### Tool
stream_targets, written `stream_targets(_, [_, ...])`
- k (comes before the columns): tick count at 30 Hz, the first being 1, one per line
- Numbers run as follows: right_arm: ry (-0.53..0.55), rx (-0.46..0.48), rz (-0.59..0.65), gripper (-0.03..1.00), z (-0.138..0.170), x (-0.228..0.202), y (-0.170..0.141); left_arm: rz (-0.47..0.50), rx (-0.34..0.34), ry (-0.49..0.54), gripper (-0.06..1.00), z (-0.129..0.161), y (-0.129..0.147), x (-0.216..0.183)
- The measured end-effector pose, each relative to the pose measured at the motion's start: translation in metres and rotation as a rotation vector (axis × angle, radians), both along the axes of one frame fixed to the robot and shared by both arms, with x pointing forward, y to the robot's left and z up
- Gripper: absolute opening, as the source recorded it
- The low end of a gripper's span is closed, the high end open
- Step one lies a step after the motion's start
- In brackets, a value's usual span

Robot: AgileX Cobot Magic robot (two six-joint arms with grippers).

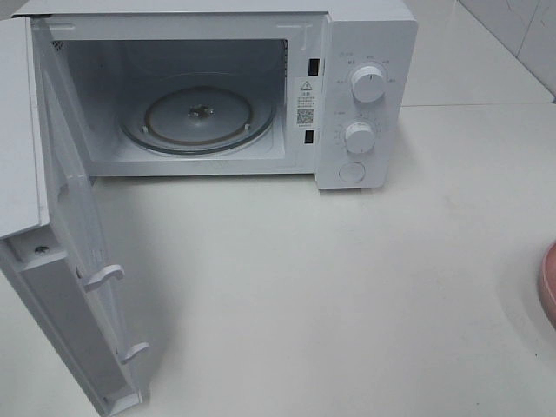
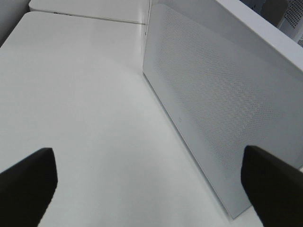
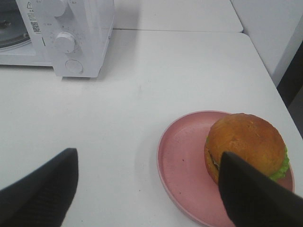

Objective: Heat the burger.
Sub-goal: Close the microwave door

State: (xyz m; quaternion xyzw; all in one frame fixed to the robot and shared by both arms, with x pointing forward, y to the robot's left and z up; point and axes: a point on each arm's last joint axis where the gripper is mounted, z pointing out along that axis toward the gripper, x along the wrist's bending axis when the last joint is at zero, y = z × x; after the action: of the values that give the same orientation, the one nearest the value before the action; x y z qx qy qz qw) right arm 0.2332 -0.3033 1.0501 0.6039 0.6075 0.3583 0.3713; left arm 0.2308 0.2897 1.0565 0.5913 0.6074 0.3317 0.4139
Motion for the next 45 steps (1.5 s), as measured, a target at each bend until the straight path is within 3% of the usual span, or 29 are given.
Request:
stream_targets(11, [0.000,0.000,0.000,0.76,0.000,0.000,0.000,-0.017,-0.019,-0.005,0.97,0.001,-0.002,0.000])
stream_targets(24, [0.000,0.000,0.000,0.76,0.000,0.000,0.000,-0.002,0.059,-0.006,0.94,0.018,0.003,0.026])
stream_targets(26, [0.000,0.000,0.000,0.76,0.000,0.000,0.000,0.017,0.085,-0.005,0.83,0.020,0.007,0.040])
stream_targets(29, [0.000,0.000,0.000,0.76,0.000,0.000,0.000,0.022,0.089,0.013,0.79,0.017,0.008,0.050])
stream_targets(31, [0.000,0.000,0.000,0.76,0.000,0.000,0.000,0.026,0.089,0.033,0.55,0.012,0.009,0.062])
stream_targets(32, [0.000,0.000,0.000,0.76,0.000,0.000,0.000,0.026,0.089,0.033,0.55,0.012,0.009,0.062])
stream_targets(33, [0.000,0.000,0.000,0.76,0.000,0.000,0.000,0.028,0.088,0.031,0.48,0.011,0.009,0.066])
stream_targets(34, [0.000,0.000,0.000,0.76,0.000,0.000,0.000,0.032,0.086,0.030,0.34,0.007,0.009,0.075])
stream_targets(35, [0.000,0.000,0.000,0.76,0.000,0.000,0.000,0.032,0.086,0.030,0.34,0.007,0.009,0.075])
stream_targets(36, [0.000,0.000,0.000,0.76,0.000,0.000,0.000,0.036,0.082,0.032,0.23,0.001,0.010,0.083])
stream_targets(38, [0.000,0.000,0.000,0.76,0.000,0.000,0.000,0.038,0.080,0.039,0.18,-0.003,0.010,0.087])
stream_targets(39, [0.000,0.000,0.000,0.76,0.000,0.000,0.000,0.044,0.080,0.037,0.08,-0.009,0.011,0.095])
stream_targets(42, [0.000,0.000,0.000,0.76,0.000,0.000,0.000,0.055,0.079,0.015,0.00,-0.018,0.012,0.107])
stream_targets(45, [0.000,0.000,0.000,0.76,0.000,0.000,0.000,0.064,0.078,-0.013,0.00,-0.023,0.013,0.114])
